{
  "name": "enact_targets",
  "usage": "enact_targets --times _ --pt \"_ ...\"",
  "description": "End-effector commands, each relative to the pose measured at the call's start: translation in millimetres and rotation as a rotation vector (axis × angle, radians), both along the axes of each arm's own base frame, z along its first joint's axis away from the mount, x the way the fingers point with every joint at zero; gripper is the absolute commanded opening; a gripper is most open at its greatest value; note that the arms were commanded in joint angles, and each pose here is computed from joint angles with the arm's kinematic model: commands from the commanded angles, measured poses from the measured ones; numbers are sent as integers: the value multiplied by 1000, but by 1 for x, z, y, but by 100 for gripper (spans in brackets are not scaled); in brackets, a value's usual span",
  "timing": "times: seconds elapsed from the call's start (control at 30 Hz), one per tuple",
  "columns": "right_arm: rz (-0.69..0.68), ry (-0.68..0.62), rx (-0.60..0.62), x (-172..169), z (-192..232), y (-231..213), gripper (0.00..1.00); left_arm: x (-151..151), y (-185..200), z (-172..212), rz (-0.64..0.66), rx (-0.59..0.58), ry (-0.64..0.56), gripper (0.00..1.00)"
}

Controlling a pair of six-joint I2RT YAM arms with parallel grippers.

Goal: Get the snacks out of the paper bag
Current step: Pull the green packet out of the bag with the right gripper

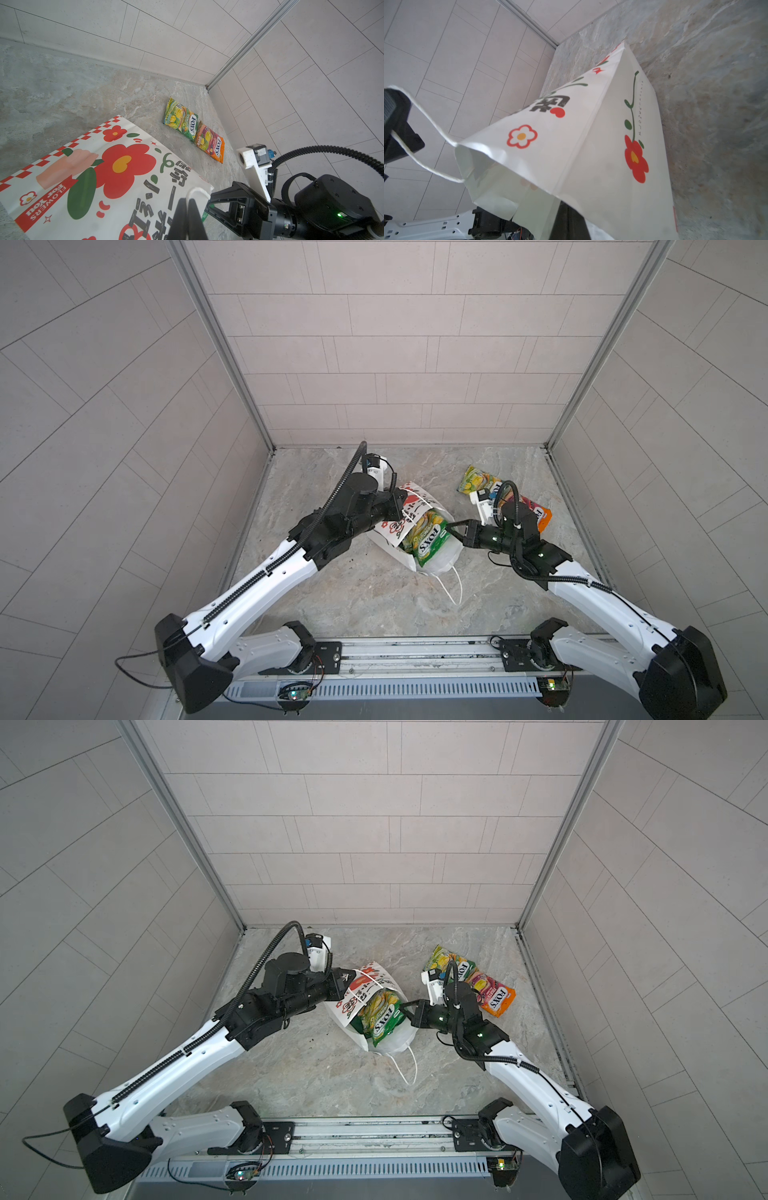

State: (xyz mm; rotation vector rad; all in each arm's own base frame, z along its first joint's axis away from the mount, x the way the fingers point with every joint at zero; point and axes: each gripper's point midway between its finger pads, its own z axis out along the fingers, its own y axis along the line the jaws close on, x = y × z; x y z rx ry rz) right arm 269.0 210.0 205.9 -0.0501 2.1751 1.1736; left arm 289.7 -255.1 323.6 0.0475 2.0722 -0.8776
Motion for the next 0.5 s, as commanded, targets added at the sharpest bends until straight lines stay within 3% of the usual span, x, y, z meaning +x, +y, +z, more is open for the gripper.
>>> enact_targets --times 0.0,0.27,0.47 --pt "42 7 -16 -13 -3 -6 0 0 5 11 26 -33 -26 0" --pt "9 77 -197 -26 -47 -31 0 5 -4 16 22 -83 -28 0" --pt "-29 89 -260 -22 -61 -40 0 11 -16 17 9 -133 -8 0"
